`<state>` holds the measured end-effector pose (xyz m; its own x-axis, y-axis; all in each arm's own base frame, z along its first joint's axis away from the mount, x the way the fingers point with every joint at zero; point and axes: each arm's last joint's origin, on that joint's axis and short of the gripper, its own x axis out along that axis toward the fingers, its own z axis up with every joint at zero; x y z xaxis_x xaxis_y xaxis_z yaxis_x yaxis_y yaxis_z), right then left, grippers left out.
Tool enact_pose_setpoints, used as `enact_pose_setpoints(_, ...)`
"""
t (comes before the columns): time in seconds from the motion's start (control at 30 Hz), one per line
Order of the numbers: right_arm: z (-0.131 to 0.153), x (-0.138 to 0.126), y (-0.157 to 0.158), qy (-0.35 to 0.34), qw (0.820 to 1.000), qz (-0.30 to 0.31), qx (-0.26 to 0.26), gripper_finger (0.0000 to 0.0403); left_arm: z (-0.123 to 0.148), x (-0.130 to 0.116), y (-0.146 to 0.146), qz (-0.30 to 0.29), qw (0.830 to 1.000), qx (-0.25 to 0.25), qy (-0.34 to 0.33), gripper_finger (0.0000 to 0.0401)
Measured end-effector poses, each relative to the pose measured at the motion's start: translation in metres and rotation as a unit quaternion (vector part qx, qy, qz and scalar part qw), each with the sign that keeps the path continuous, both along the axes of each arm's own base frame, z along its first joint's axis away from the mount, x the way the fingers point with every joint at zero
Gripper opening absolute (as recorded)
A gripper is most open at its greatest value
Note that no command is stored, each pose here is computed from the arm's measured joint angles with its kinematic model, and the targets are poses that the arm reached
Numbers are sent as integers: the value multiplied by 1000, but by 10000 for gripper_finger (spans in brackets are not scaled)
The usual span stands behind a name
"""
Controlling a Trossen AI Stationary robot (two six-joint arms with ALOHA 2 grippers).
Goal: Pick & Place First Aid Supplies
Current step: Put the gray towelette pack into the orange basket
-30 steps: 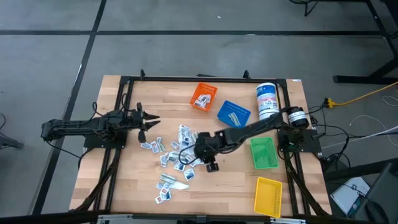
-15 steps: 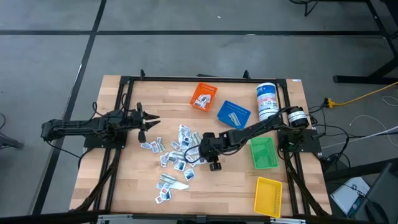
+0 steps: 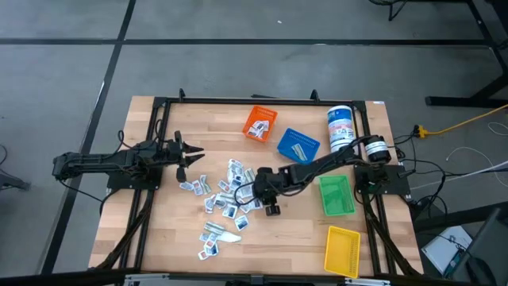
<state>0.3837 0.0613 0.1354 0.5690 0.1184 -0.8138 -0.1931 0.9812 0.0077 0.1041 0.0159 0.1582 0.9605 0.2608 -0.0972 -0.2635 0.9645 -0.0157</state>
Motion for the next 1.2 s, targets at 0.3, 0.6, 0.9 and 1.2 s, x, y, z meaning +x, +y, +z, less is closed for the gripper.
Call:
enact_pose_setpoints(0.3,0,0,-2,3,1000,-2,1,48,0,0,0,0,1000,0,0,93)
enact_pose_setpoints(0.6,5,-3,-11,29,999,-4,12,17,0,0,0,0,1000,0,0,93)
enact_pose_setpoints(0.9,42,2,-27,53,999,5,8,10,0,0,0,0,1000,0,2,92)
enact_pose_setpoints(1.2,91,12,-51,53,998,18,-17,5,-1,0,0,0,1000,0,5,91)
